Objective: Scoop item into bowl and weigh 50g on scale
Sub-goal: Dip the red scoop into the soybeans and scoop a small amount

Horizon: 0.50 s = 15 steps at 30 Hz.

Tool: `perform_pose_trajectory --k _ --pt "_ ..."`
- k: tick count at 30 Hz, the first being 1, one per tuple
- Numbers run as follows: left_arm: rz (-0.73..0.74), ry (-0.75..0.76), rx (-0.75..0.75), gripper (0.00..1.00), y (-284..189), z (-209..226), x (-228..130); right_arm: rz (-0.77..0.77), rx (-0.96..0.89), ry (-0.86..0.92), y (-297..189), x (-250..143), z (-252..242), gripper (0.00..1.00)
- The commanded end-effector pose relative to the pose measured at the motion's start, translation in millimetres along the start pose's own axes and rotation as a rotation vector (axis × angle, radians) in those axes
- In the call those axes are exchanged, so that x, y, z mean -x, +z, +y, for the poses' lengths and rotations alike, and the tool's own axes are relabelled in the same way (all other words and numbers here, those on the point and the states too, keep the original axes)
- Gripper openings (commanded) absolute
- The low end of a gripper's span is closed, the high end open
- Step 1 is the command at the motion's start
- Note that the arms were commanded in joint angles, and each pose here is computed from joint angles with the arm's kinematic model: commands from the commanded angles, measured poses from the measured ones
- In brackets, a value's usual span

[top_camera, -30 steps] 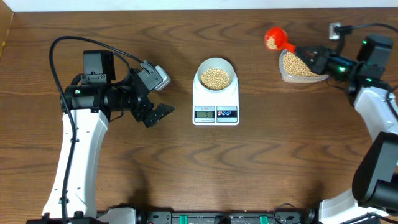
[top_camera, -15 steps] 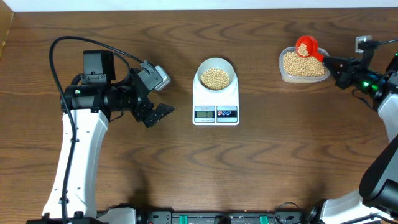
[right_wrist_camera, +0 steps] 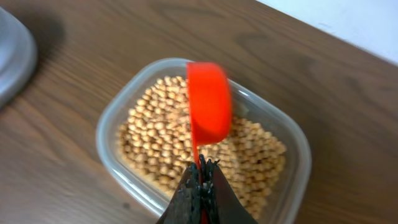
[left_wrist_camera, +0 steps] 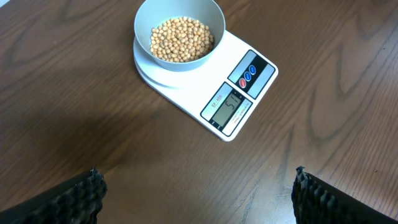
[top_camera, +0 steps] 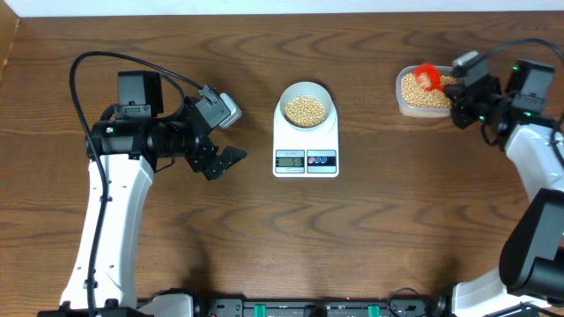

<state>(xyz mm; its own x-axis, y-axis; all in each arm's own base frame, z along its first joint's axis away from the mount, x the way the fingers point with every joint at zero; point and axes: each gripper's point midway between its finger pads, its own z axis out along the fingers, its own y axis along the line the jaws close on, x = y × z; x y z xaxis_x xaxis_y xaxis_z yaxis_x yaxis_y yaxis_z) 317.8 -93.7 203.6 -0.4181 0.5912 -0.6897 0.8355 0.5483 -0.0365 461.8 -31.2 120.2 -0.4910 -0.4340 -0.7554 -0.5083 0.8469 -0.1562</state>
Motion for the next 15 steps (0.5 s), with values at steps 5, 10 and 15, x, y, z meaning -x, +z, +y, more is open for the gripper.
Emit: perform_pose_trajectory --k 5,10,15 --pt "-0.020 0.032 0.009 0.98 -5.9 -0.1 7.7 0.078 -0.217 -0.167 -28.9 19.6 -21.7 0.01" --pt "-0.020 0.032 0.009 0.98 -5.9 0.0 7.8 -0.007 -0.154 -0.156 -50.7 44.0 -2.0 0.01" --pt "-0.020 0.032 0.009 0.98 -5.9 0.0 7.8 -0.273 0.091 -0.146 -69.6 100.2 50.7 0.01"
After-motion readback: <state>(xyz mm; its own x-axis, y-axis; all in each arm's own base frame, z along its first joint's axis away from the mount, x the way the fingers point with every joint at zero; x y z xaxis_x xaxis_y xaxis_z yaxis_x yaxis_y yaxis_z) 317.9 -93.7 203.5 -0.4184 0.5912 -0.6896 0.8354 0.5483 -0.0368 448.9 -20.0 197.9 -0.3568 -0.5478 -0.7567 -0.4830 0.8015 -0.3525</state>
